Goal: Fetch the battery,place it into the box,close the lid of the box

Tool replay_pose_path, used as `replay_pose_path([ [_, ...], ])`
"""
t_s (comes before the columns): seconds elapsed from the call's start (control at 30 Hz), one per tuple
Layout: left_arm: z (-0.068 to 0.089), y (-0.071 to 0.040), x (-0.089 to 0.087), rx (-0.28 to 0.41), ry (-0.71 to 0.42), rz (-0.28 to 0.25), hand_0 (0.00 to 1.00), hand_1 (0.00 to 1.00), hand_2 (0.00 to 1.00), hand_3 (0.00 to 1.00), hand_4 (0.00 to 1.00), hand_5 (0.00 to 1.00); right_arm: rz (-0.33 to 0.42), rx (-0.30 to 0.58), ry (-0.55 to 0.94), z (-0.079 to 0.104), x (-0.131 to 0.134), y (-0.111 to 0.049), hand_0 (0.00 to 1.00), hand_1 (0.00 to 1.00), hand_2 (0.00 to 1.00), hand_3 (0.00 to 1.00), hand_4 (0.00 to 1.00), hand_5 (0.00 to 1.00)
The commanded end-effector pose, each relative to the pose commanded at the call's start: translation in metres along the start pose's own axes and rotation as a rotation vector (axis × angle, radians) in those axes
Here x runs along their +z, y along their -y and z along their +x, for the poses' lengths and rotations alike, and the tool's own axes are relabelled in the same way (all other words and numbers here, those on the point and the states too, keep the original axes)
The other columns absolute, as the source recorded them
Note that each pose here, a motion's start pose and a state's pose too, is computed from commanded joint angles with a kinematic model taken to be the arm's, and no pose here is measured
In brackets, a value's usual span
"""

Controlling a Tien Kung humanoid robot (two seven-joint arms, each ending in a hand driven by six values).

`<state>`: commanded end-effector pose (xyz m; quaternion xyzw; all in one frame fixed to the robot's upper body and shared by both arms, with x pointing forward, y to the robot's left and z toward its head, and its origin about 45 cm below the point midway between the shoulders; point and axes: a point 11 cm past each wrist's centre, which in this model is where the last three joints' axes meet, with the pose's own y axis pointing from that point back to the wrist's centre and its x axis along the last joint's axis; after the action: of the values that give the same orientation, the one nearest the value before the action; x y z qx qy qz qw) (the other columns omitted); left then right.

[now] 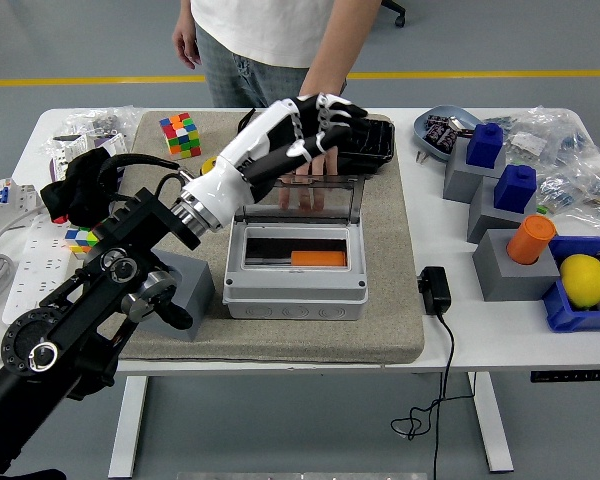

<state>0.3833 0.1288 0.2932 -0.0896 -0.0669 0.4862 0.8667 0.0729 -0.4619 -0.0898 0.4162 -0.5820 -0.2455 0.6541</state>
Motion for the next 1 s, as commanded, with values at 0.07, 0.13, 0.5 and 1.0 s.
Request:
replay_pose_path([
  [0.07,0.014,-0.002,-0.007,0.083,0.103,0.032,0.829,0.842,0.827,0.782,0.998,0.787,-0.002,0.002,0.000,0.001,0.001,0.000,0.910,0.793,0.777,0.799,0.998,0.998],
  [0.13,0.023,-0.004,-0.015,0.146,0.204,0.077,0.829,0.842,0.827,0.782,0.998,0.787,-0.003,0.003,-0.001,0.001,0.002,0.000,0.910,0.793,0.777,0.799,0.998,0.998],
  [0.5,0.018,-0.012,-0.039,0.059,0.749,0.173,0.998,0.998,0.959,0.896,0.998,0.946,0.003,-0.002,0.002,0.002,-0.001,0.000,0.908,0.788,0.772,0.798,0.998,0.998],
  [1.0,0.009,-0.016,-0.057,-0.127,1.330,0.234,0.998,0.998,0.984,0.880,0.998,0.998,0.002,0.001,0.000,0.003,0.000,0.001,0.906,0.786,0.771,0.798,0.998,0.998],
])
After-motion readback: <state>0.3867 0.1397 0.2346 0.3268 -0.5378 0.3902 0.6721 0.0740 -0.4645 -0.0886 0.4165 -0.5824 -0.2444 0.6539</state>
